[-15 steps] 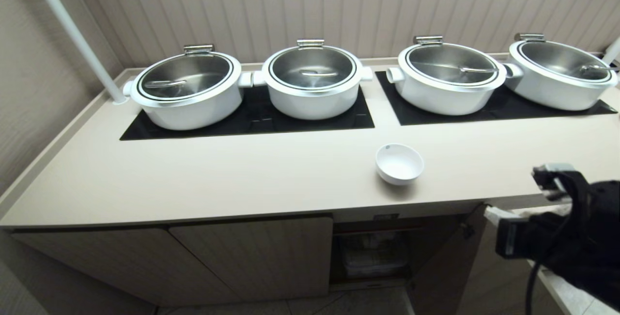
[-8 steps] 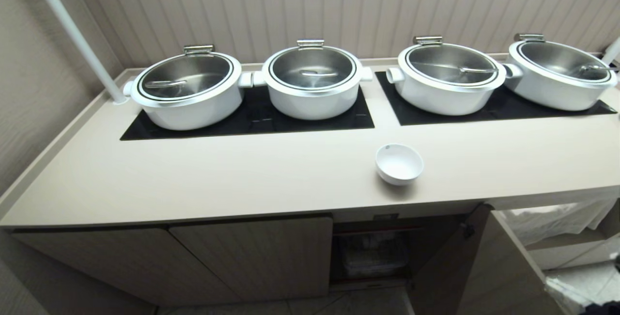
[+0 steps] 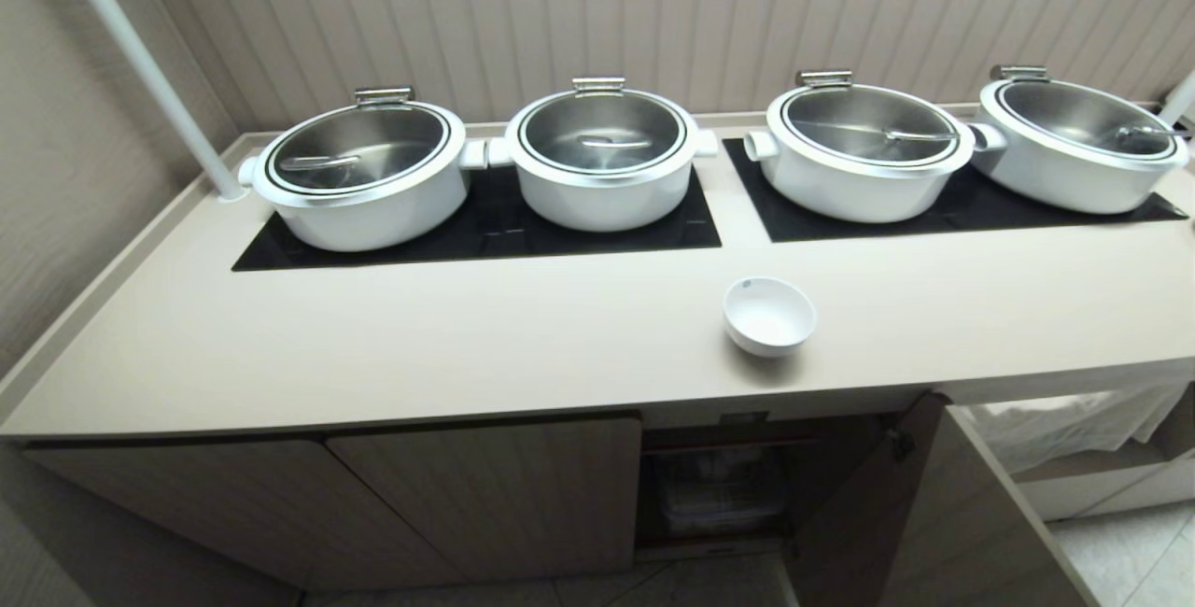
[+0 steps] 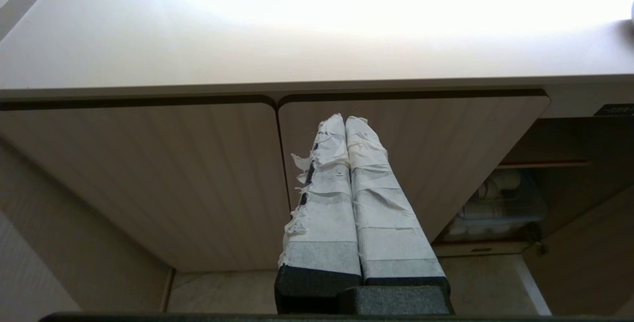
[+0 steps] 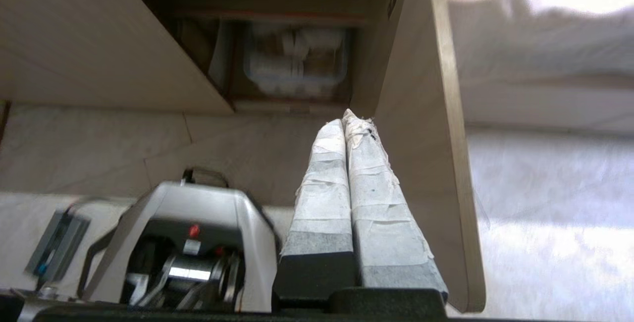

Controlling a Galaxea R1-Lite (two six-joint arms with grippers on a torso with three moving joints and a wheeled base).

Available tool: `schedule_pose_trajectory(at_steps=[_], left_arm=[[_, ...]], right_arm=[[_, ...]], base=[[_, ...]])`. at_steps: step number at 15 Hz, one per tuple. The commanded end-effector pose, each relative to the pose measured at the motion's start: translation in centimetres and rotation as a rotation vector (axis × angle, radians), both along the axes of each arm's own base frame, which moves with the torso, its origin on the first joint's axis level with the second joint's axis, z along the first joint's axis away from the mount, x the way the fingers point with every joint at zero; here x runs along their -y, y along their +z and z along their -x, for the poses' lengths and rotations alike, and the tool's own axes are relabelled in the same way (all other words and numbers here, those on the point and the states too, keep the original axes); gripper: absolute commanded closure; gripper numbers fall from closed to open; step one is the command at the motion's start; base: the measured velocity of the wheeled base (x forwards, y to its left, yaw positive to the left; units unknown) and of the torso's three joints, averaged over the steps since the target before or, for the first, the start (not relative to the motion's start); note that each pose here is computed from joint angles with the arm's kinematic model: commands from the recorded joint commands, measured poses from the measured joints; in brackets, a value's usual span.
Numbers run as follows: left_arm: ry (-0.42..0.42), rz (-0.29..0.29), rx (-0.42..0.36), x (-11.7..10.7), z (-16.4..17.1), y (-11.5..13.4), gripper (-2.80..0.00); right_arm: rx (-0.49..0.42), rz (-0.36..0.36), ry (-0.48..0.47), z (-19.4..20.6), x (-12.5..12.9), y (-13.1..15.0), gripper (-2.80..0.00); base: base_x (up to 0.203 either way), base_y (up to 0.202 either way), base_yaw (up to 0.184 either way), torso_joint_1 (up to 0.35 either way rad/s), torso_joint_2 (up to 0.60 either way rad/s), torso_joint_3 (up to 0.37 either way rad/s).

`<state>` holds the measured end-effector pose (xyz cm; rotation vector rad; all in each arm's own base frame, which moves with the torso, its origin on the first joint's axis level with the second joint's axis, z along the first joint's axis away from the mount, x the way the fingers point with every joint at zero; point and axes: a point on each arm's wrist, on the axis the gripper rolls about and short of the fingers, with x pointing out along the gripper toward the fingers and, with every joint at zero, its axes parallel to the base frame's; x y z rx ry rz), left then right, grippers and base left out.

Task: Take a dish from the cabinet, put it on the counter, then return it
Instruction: Place it on the table

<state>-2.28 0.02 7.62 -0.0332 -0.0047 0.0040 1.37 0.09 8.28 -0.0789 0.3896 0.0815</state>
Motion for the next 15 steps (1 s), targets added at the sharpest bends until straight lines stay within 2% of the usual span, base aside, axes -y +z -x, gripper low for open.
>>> schedule_pose_trajectory(at_steps=[1,6,9,15], left_arm=[[0.001,0.001,0.001,0.0,0.0,0.0,0.00],[0.001,0.001,0.001,0.0,0.0,0.0,0.00],[0.001,0.001,0.001,0.0,0.0,0.0,0.00],[0.001,0.001,0.000,0.0,0.0,0.0,0.00]], right_arm=[[0.162,-0.001,-0.018,1.7,0.1,-0.3,0.00],[0.384,0.000,-0.048,3.6,0.1,-0.7,0.00],[0.389,-0.047,-0.061,3.7,0.1,-0.7,0.00],[0.389,-0.048,-0.061,3.7,0.1,-0.7,0.00]], base=[[0.000,0.000,0.000,0.000,0.00,0.000],[0.000,0.000,0.000,0.000,0.00,0.000],[0.000,0.000,0.000,0.000,0.00,0.000],[0.000,0.000,0.000,0.000,0.00,0.000]])
